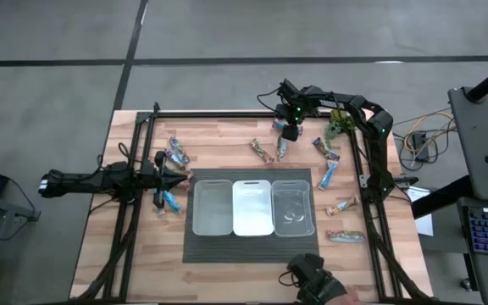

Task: Pick and place Granola Bars by type
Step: Put the red granola bar into the gray bin

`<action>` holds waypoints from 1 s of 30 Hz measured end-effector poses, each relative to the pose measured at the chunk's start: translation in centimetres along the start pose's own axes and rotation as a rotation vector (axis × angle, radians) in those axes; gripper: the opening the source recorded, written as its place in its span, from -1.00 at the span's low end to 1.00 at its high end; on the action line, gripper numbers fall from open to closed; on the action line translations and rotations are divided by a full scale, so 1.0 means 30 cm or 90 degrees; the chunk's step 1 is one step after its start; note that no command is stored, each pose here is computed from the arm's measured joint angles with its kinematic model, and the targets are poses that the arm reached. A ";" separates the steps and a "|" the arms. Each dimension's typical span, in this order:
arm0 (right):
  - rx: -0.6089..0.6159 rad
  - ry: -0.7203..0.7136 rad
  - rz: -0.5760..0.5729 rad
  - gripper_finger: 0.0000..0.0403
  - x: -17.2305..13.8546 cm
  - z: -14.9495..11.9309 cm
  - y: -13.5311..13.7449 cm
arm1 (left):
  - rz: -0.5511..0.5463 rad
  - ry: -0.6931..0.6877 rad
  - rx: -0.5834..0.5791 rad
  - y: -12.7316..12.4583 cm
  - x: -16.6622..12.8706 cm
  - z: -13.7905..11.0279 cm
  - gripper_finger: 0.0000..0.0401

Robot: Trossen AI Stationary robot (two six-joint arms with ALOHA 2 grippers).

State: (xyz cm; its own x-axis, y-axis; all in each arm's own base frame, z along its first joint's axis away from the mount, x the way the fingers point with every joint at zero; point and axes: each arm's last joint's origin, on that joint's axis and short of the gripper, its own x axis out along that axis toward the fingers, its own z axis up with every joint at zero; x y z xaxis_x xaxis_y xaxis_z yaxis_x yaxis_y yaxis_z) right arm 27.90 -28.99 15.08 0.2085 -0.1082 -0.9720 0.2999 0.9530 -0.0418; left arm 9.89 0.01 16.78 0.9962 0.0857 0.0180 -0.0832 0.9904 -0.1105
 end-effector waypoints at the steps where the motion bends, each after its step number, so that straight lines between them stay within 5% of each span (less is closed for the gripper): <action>1: 0.001 -0.001 -0.001 0.02 0.001 -0.001 -0.001 | 0.000 0.000 0.000 0.000 0.000 0.000 -1.00; 17: 0.007 0.017 -0.006 0.00 0.032 -0.007 -0.010 | 0.000 0.000 0.000 0.000 0.000 0.000 -1.00; 30: 0.005 0.020 -0.012 -0.45 0.032 -0.008 -0.012 | 0.000 0.000 0.000 0.000 0.000 0.000 -1.00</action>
State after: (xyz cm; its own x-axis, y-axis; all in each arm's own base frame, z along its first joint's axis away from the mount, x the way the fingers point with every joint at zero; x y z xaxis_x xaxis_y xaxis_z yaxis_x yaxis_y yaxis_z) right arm 27.76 -29.36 14.10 0.1730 -0.1176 -0.9779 0.3113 0.9485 -0.0590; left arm 9.90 0.01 16.78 0.9961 0.0861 0.0179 -0.0836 0.9903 -0.1107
